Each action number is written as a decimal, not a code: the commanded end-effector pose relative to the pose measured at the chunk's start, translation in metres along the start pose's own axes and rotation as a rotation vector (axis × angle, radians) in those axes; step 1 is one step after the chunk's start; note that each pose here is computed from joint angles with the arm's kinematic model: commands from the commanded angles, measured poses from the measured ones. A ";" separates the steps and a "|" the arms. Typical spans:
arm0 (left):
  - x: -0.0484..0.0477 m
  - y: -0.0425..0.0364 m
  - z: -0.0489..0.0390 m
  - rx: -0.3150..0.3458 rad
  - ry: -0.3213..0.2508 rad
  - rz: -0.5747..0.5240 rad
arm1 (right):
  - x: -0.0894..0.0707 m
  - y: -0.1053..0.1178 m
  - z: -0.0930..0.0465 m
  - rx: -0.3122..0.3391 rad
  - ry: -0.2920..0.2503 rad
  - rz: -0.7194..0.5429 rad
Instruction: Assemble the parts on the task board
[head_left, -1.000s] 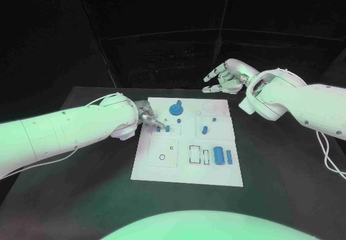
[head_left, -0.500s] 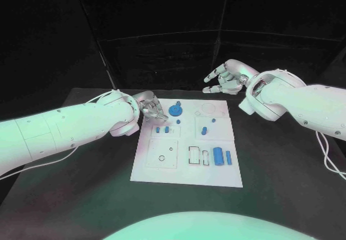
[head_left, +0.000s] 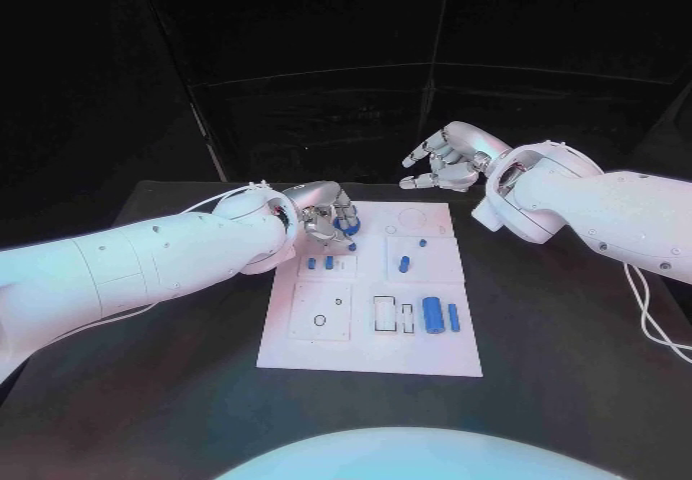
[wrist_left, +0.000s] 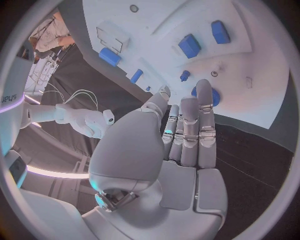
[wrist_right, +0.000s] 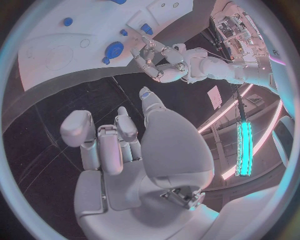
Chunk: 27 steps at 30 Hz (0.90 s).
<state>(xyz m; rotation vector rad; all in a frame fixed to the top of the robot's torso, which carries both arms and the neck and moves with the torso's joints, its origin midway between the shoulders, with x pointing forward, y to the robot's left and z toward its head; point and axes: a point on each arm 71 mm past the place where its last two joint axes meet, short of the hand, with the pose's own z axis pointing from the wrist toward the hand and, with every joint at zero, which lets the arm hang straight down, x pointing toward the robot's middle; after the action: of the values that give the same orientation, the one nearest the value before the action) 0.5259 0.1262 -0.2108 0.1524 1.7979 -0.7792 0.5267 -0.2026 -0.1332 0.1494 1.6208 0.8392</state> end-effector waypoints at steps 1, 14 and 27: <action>0.0031 -0.0087 0.0029 0.098 0.031 0.140 | -0.001 0.003 0.001 -0.016 -0.015 0.001; 0.0106 -0.0104 0.0158 0.067 0.095 0.224 | 0.001 0.005 0.003 -0.022 -0.008 0.002; 0.0111 -0.0109 0.0251 0.039 0.099 0.238 | 0.003 0.007 0.004 -0.025 -0.005 0.003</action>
<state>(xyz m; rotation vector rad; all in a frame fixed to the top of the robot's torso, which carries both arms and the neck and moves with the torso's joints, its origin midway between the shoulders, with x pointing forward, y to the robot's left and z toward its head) 0.5359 0.1008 -0.2195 0.4139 1.8027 -0.6674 0.5271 -0.1951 -0.1331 0.1402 1.6189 0.8531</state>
